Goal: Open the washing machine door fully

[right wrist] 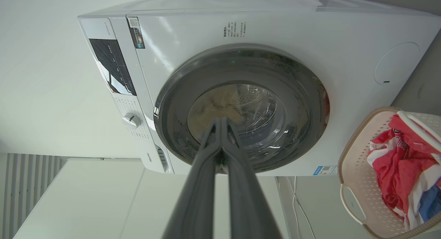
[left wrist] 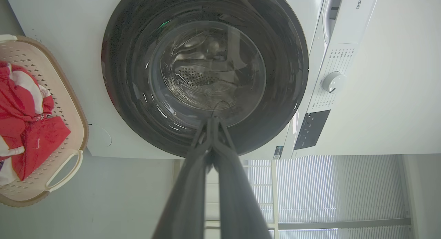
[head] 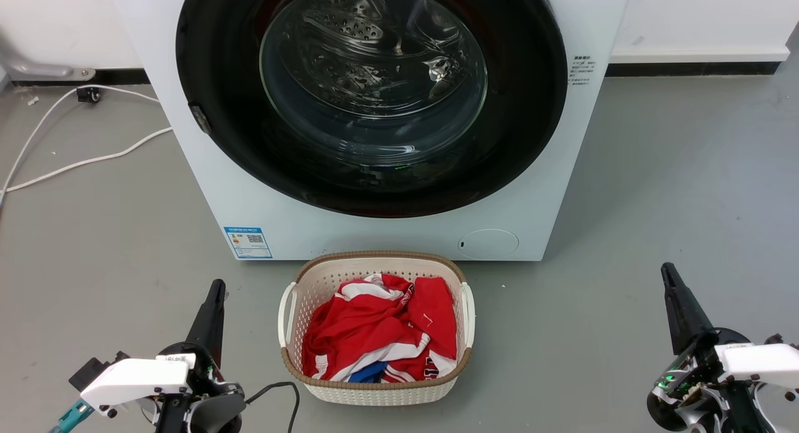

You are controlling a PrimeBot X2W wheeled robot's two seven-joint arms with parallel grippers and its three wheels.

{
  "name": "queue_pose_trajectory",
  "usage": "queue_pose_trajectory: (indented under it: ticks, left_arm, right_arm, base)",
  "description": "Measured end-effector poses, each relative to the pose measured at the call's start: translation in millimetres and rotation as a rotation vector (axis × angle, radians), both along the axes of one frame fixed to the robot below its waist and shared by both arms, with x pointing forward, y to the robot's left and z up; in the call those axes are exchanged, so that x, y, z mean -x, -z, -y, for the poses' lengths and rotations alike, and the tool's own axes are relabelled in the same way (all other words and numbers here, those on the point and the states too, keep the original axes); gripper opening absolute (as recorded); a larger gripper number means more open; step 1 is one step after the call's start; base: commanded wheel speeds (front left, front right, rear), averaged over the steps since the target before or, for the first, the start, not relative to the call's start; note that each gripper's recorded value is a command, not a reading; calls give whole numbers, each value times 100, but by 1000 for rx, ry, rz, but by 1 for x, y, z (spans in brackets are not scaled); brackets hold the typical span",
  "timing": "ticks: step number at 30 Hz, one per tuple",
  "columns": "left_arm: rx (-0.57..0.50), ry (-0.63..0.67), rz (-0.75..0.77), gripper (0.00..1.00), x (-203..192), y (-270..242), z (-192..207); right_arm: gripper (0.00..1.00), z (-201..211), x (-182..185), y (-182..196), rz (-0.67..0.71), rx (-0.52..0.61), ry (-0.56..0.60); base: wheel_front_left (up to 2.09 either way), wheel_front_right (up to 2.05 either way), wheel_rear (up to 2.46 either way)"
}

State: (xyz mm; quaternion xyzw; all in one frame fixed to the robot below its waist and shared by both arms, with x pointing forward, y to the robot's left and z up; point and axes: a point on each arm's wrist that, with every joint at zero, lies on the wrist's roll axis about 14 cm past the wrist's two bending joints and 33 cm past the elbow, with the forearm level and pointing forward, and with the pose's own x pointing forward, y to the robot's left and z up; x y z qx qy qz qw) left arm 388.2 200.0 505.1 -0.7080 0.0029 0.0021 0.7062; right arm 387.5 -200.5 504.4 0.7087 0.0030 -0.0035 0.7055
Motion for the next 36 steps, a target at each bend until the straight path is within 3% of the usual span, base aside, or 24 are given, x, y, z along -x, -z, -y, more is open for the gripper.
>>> queue_pose_trajectory:
  ticks: [22, 23, 29, 36]
  left_arm:
    - [0, 0, 0, 0, 0, 0, 0]
    - [0, 1, -6, 100, 1, 2, 0]
    - [6, -5, -89, 100, 14, 30, 1]
    - [-55, -31, -73, 100, 13, 24, -3]
  right_arm:
    - [0, 0, 0, 0, 0, 1, 0]
    - [100, 0, 1, 2, -6, 1, 0]
    - [100, 1, 15, 31, -92, -5, 10]
    - [100, 5, 15, 27, -85, 73, 32]
  base:
    - [0, 0, 0]
    - [0, 0, 0]
    - [0, 0, 0]
    - [0, 0, 0]
